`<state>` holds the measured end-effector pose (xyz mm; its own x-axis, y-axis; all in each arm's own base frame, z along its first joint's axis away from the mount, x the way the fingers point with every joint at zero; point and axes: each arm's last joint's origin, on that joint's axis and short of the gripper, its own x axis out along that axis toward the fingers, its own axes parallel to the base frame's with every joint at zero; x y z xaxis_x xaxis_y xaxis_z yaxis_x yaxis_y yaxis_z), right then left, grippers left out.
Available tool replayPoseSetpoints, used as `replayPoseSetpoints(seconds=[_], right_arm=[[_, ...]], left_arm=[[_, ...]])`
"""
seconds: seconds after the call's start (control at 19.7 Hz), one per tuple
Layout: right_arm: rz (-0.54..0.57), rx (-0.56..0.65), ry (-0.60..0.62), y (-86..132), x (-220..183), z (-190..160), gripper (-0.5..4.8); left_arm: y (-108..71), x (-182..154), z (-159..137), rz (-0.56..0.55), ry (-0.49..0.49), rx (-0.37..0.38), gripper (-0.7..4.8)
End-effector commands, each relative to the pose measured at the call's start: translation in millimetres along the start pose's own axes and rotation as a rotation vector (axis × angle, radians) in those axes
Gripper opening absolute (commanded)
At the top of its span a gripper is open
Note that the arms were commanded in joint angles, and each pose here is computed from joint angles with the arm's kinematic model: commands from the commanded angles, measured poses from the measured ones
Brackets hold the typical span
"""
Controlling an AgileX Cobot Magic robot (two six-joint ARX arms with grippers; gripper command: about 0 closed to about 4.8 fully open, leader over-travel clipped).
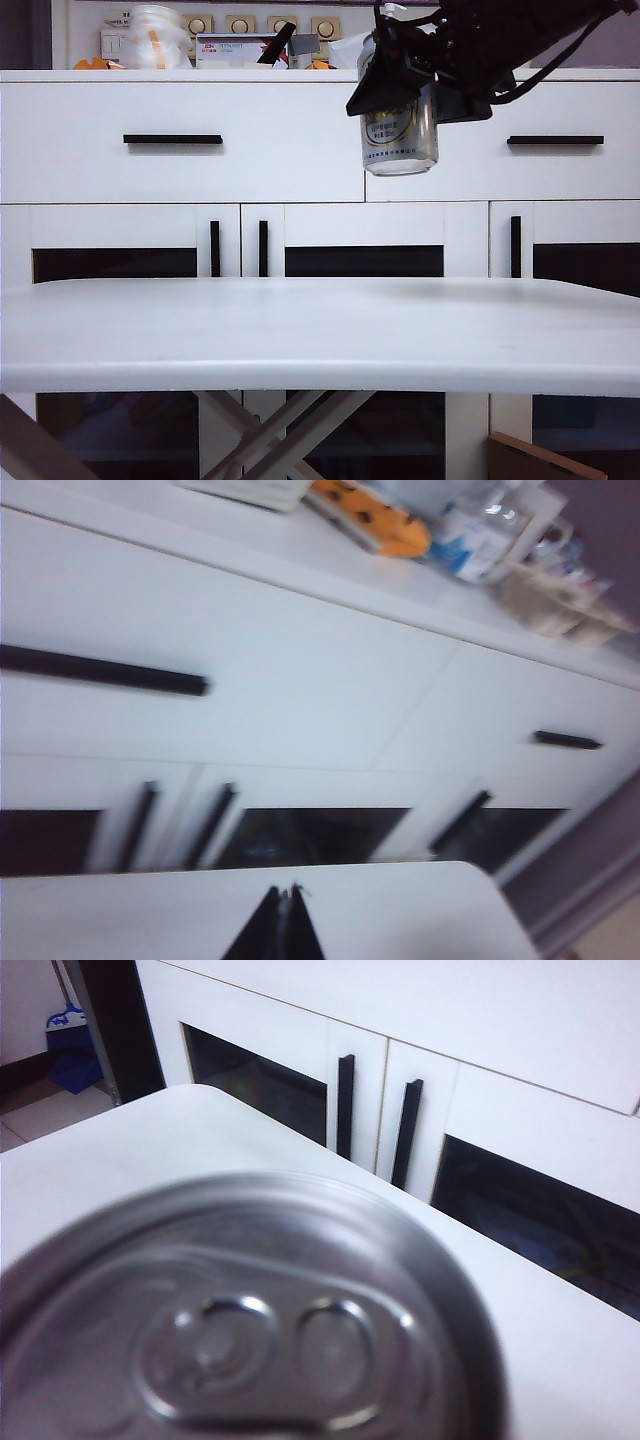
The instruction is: Pick up a can of beer from the white table, open the left drawer, place the beer inside the drawer, and finally close the drawer.
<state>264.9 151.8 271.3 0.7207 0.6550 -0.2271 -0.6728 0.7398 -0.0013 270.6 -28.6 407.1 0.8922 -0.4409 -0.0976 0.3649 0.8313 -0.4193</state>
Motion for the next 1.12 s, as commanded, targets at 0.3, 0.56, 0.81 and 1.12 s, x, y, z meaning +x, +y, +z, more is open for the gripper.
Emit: replayPoseSetpoints(seconds=[0.3,0.56,0.81,1.12], right_arm=[[-0.001,-0.024,-0.118,0.2,-3.9,17.0,1.98],[-0.002,-0.03,-0.141,0.2,-4.2,19.3,1.98],[-0.003,-0.035,-0.166,0.4,-4.6,21.7,1.98],[-0.002,-0.035,-0.166,0.5,-4.5,21.7,1.98]], left_arm=[[11.7,34.1,-7.9,-0.084,-0.162,-0.205,-0.06],[28.9,65.4,-15.3,-0.155,-0.267,-0.387,-0.06],[53.9,100.9,-31.9,-0.225,-0.41,-0.655,-0.06],[87.0,133.1,-66.7,-0.144,-0.46,-0.998,-0.06]])
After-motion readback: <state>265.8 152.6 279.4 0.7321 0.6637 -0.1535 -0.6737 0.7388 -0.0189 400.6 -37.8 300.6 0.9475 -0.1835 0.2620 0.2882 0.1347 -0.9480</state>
